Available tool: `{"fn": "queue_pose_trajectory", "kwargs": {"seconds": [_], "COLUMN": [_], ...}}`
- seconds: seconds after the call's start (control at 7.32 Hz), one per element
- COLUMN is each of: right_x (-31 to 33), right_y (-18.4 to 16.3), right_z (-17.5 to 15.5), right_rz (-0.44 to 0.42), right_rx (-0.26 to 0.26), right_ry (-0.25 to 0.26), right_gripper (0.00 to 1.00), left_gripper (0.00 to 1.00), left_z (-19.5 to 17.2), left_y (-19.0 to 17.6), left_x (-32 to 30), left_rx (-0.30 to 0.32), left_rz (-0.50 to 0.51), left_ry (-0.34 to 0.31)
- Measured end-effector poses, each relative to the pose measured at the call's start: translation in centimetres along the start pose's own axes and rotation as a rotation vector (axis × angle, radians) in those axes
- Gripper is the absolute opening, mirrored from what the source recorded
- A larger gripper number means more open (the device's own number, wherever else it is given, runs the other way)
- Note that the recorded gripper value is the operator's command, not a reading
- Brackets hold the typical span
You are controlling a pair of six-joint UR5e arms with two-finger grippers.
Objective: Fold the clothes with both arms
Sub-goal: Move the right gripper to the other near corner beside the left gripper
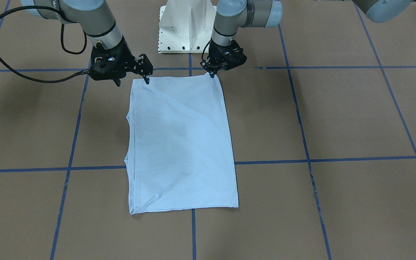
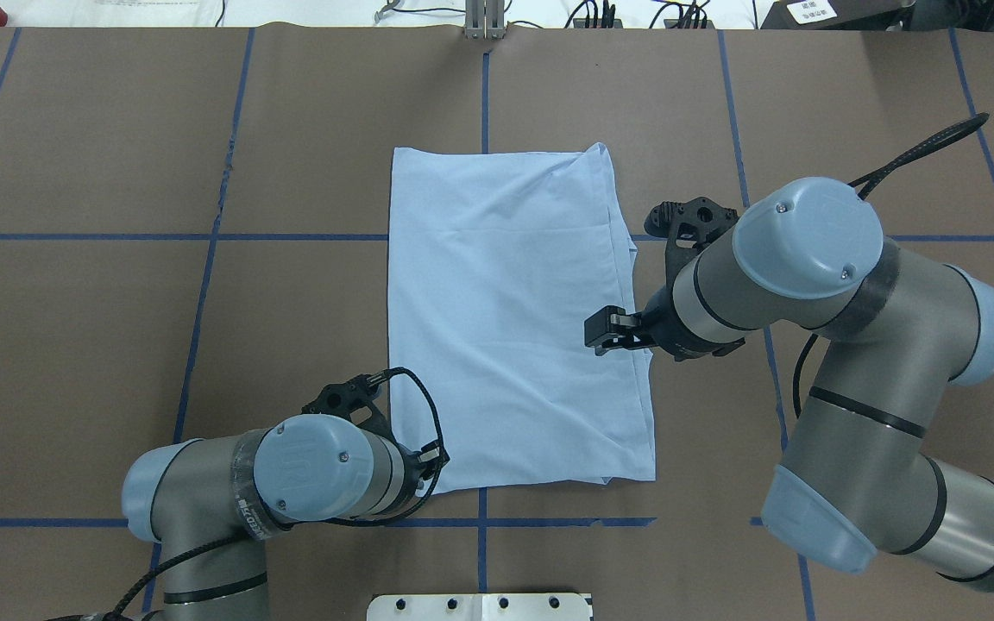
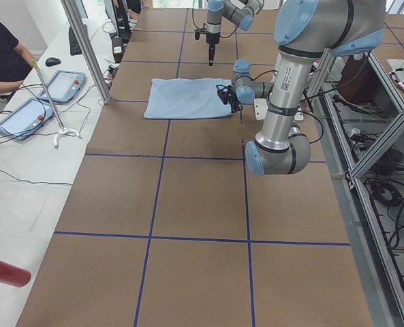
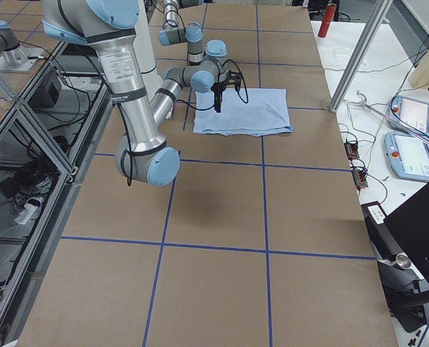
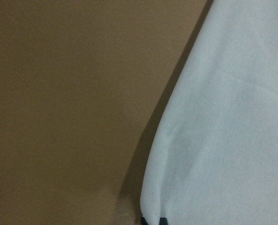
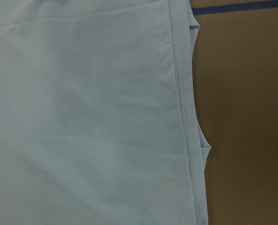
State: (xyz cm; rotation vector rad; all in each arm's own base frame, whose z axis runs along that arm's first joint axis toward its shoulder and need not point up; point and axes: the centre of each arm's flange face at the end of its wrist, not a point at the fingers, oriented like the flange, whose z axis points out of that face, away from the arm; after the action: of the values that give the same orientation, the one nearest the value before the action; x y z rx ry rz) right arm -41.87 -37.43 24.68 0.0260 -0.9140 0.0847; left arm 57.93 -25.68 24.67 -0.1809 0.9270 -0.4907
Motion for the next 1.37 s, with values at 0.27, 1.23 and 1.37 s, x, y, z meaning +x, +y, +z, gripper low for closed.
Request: {"fn": "queue_pose_trajectory", "kwargs": {"seconds": [0.27,1.23,1.37], "right_x": [-1.0,-2.1,-1.7], "right_y": [2.4,12.4,12.4], "right_z": [1.5,11.4,12.1], "right_rz": [0.159,0.420,0.423], "right_rx": [-0.029,0.080,0.083], "right_ry": [0.007,0.148,0.162], "right_gripper": [1.00,1.00,1.00], "left_gripper": [0.00,0.00,0.00], "left_z": [-0.7,-1.8,-1.8], "left_y": [0.2,0.6,0.6], "left_x": [0.2,0.8,0.9], "left_rx": [-0.008,-0.021,-0.021], "left_rz": [0.034,0.059,0.060], "left_ry": [0.008,0.028,0.030]}}
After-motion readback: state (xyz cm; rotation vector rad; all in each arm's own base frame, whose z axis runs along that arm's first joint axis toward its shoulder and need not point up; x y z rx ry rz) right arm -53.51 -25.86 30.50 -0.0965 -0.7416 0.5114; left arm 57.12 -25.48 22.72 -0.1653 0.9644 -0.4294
